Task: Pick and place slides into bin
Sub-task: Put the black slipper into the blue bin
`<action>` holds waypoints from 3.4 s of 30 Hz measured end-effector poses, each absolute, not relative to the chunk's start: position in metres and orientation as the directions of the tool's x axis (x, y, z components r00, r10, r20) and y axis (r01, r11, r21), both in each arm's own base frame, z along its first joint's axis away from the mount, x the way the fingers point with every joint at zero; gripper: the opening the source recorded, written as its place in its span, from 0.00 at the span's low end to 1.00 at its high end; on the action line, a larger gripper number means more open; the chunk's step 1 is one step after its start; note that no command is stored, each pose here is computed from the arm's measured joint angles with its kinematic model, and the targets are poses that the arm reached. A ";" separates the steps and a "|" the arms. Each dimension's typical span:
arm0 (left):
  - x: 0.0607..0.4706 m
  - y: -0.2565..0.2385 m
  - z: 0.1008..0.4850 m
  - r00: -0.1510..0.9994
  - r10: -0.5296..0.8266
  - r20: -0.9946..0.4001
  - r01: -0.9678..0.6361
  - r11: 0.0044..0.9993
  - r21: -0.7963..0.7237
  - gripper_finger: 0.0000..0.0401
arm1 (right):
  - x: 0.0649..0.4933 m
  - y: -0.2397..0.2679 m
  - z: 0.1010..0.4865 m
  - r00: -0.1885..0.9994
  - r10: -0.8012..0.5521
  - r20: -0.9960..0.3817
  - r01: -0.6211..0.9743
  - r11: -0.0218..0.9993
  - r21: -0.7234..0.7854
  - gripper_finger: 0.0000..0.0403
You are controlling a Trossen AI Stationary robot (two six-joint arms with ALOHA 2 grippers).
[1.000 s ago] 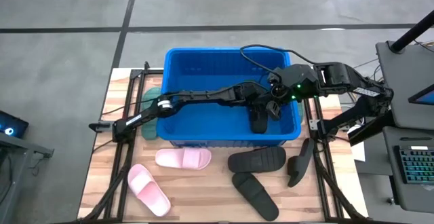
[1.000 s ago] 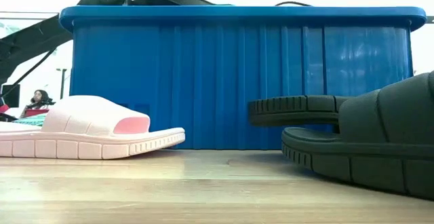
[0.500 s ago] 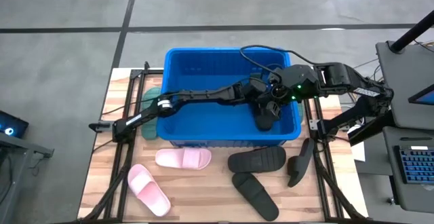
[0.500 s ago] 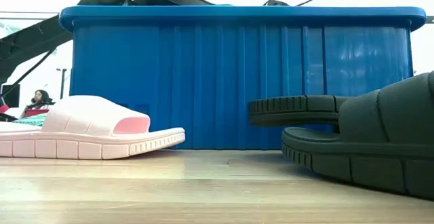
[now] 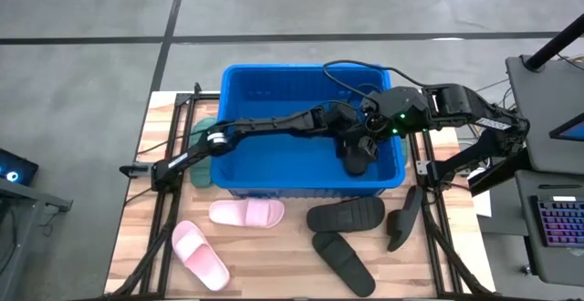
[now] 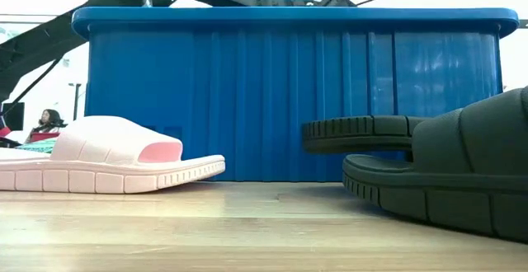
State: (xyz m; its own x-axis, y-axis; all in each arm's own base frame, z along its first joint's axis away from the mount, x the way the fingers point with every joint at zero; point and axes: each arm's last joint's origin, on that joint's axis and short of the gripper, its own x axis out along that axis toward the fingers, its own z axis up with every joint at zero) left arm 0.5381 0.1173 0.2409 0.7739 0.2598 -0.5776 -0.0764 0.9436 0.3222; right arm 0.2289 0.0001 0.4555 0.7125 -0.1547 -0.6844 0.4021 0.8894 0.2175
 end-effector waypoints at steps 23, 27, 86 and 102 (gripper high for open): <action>0.544 0.135 0.186 0.706 0.229 -0.670 -0.077 0.965 0.249 0.00 | 0.230 0.000 0.456 0.720 -0.156 -0.676 0.402 0.888 0.224 0.02; 0.544 0.137 0.185 0.704 0.252 -0.664 -0.095 0.960 0.264 0.00 | 0.231 0.000 0.457 0.731 -0.156 -0.665 0.400 0.887 0.231 0.02; 0.449 0.116 0.393 0.817 0.343 -0.463 -0.325 0.938 0.121 0.00 | 0.165 0.035 0.467 0.771 -0.209 -0.601 0.356 0.925 0.136 0.02; 0.307 -0.007 0.467 0.813 0.436 -0.387 -0.509 0.854 -0.106 0.00 | 0.114 0.097 0.440 0.863 -0.132 -0.489 0.247 0.952 0.180 0.02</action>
State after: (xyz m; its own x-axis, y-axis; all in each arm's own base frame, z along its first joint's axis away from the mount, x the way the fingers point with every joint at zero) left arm 0.3069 -0.0066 0.4670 0.8126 0.4360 -0.3868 -0.5088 0.8544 -0.1059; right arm 0.1144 0.0970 0.4397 0.8625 -0.1316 -0.4886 0.2472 0.9521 0.1799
